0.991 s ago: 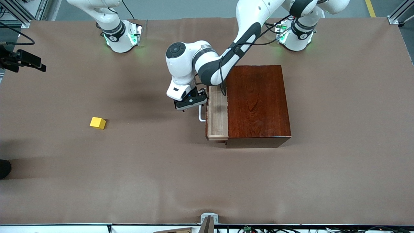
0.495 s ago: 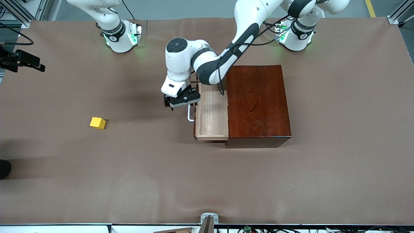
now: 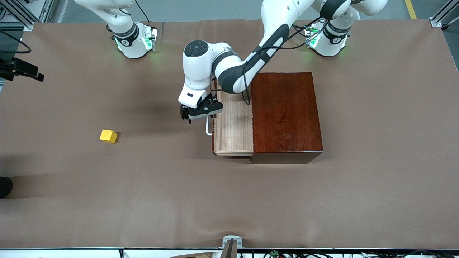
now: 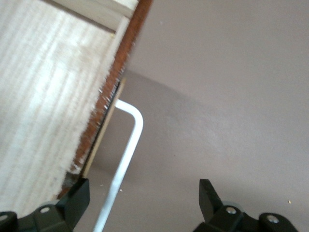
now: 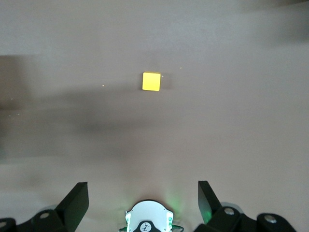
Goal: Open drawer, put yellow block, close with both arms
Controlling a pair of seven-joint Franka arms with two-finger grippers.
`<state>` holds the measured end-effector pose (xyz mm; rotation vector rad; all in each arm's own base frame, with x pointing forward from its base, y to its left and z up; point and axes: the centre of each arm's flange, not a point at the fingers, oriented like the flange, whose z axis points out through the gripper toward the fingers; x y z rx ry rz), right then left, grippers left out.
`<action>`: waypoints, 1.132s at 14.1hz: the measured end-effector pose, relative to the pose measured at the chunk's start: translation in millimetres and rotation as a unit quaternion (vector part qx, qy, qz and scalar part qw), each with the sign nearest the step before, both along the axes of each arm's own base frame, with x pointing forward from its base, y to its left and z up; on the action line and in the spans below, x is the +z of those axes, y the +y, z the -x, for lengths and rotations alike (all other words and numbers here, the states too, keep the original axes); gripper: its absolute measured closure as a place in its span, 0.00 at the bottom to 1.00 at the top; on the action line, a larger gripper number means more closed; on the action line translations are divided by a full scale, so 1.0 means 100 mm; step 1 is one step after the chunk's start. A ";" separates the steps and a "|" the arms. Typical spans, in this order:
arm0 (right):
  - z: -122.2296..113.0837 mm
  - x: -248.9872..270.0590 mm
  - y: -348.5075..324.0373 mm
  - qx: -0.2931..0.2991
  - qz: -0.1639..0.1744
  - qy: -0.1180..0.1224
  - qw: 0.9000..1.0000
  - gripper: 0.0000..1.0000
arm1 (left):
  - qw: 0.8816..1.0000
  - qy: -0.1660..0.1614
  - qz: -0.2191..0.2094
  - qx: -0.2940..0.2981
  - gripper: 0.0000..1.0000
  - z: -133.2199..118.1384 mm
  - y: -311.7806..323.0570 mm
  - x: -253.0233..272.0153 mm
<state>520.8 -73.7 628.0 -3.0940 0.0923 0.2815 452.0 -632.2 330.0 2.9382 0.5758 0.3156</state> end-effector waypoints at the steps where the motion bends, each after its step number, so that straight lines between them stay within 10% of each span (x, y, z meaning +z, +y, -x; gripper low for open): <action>1: -0.04 -0.02 -0.01 0.000 0.003 -0.004 1.000 0.00 | 1.000 0.005 -0.012 0.005 0.00 -0.02 0.05 0.05; 9: -0.36 -0.40 -0.07 0.000 0.017 -0.009 1.000 0.00 | 0.998 -0.016 -0.050 0.017 0.00 -0.53 1.14 1.93; 16: -0.68 -0.85 -0.05 0.008 0.028 -0.007 1.000 0.00 | 0.990 0.053 -0.132 0.015 0.00 -0.74 2.54 2.77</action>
